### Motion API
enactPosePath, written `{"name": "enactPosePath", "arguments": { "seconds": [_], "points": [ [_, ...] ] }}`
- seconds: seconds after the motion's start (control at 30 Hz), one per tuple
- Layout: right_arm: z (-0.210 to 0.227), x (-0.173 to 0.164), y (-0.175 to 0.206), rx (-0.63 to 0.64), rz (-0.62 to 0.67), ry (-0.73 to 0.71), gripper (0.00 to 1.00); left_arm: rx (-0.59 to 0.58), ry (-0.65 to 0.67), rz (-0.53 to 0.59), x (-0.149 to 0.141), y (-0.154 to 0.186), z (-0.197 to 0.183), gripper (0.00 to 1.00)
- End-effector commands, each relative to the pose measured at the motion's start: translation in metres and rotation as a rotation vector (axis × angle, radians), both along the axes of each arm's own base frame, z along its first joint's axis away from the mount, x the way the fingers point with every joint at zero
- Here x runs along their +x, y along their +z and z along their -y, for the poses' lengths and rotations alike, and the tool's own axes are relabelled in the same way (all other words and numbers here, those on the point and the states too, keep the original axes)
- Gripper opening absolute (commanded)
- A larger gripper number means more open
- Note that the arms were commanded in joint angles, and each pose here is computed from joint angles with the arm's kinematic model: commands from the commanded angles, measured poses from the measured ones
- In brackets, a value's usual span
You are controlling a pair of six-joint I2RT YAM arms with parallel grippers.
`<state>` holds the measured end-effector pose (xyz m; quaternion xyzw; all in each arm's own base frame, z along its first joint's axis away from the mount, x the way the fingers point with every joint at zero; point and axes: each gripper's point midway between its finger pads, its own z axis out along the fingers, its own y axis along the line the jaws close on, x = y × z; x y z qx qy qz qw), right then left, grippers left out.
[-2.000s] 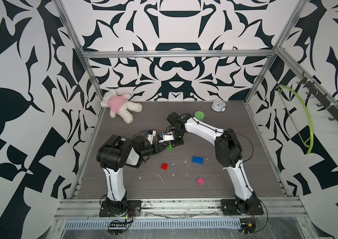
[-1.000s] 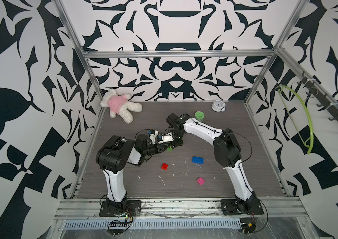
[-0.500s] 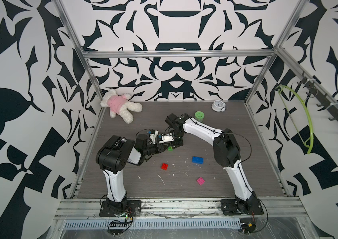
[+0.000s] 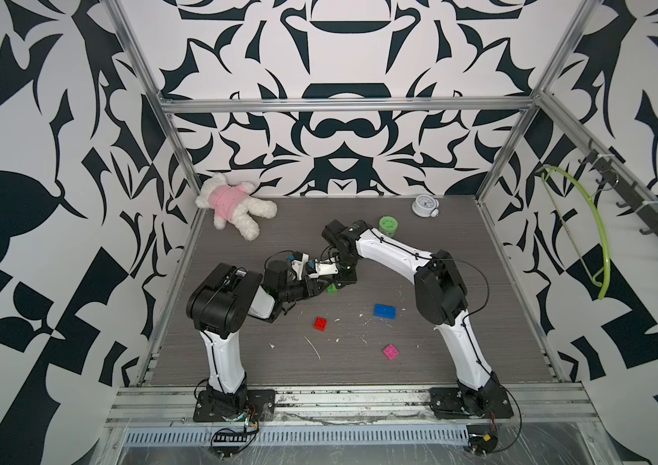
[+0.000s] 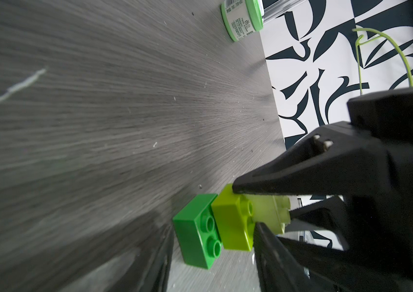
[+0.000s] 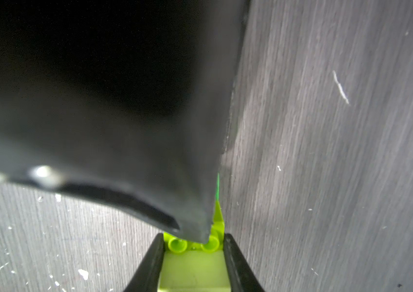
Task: Assemble the letter y with lego
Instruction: Assemble the lego brick with the lego brick.
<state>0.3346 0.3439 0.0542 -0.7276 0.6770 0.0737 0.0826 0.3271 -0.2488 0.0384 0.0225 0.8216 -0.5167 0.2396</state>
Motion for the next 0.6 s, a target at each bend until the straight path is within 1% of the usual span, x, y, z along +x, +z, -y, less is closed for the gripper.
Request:
{"name": "enactPosePath", "arguments": {
  "seconds": [0.0,0.1,0.2,0.33,0.57],
  "points": [
    [-0.008,-0.012,-0.014,-0.034,-0.019,0.015,0.31,0.144,-0.003,-0.242,-0.044,-0.071,-0.013,0.56],
    [-0.008,-0.012,-0.016,-0.036,-0.020,0.013,0.31,0.082,0.022,-0.236,-0.043,-0.065,-0.014,0.57],
    [-0.009,-0.011,-0.015,-0.032,-0.017,0.013,0.31,0.041,0.025,-0.253,-0.045,-0.066,-0.013,0.57],
    [-0.009,-0.010,-0.014,-0.030,-0.014,0.013,0.31,0.018,0.029,-0.322,-0.052,-0.076,-0.012,0.57],
    [-0.005,-0.011,-0.012,-0.034,-0.014,0.011,0.31,0.011,0.029,-0.380,-0.062,-0.082,-0.014,0.52]
  ]
}}
